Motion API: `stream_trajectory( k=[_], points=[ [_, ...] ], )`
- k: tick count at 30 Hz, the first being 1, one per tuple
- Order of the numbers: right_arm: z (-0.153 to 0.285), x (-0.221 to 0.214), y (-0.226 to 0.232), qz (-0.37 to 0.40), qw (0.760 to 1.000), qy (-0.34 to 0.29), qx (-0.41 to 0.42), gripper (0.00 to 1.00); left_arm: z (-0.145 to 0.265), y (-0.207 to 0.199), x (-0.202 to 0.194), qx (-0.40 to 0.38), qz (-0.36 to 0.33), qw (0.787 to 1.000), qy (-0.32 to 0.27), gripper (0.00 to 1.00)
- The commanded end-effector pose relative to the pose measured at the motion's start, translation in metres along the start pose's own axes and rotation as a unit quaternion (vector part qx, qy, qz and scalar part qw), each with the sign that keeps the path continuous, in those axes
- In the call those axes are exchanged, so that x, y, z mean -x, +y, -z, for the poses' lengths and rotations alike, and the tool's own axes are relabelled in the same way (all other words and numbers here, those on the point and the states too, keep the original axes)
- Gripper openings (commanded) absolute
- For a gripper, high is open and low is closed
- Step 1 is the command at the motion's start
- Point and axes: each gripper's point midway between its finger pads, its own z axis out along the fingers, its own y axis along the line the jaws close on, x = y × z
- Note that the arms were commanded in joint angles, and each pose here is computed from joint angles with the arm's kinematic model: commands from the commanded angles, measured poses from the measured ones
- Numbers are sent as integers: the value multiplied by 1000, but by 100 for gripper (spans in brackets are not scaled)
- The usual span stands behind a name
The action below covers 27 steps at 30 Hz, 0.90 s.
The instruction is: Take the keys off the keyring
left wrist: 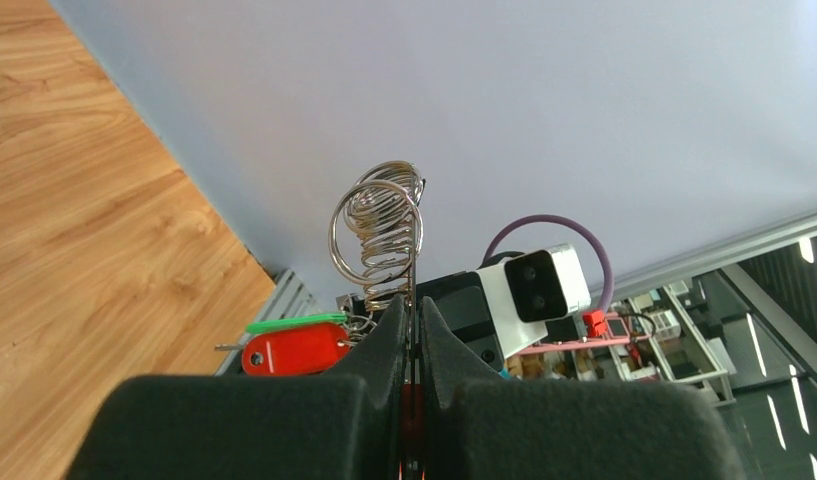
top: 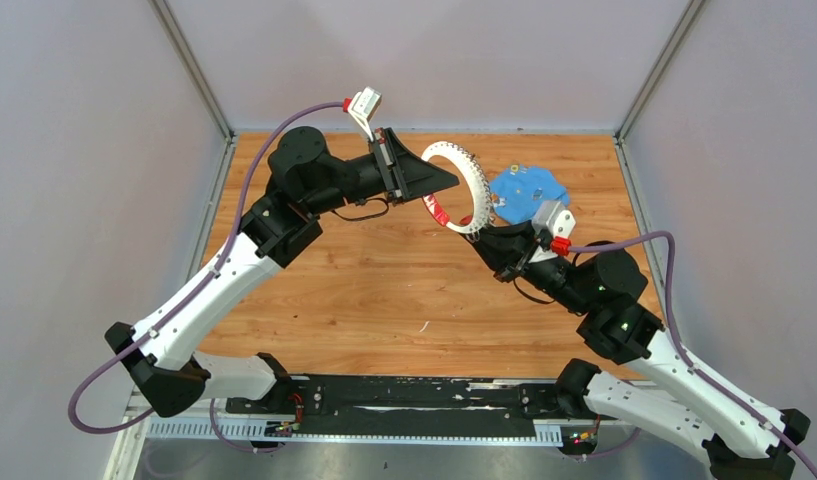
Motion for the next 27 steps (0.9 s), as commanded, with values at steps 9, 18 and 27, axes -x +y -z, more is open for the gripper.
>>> stream_trajectory(
  k=[9,18,27],
  points=[
    [4,17,8,21,999,-34,20,1,1,-14,4,-28,-1,1000,12,0],
    [4,17,12,26,999,-35,32,1,-1,-14,3,-29,3,999,20,0],
    [4,17,18,29,998,-27,50,1,-1,-20,-1,-44,-5,998,38,0]
  ],
)
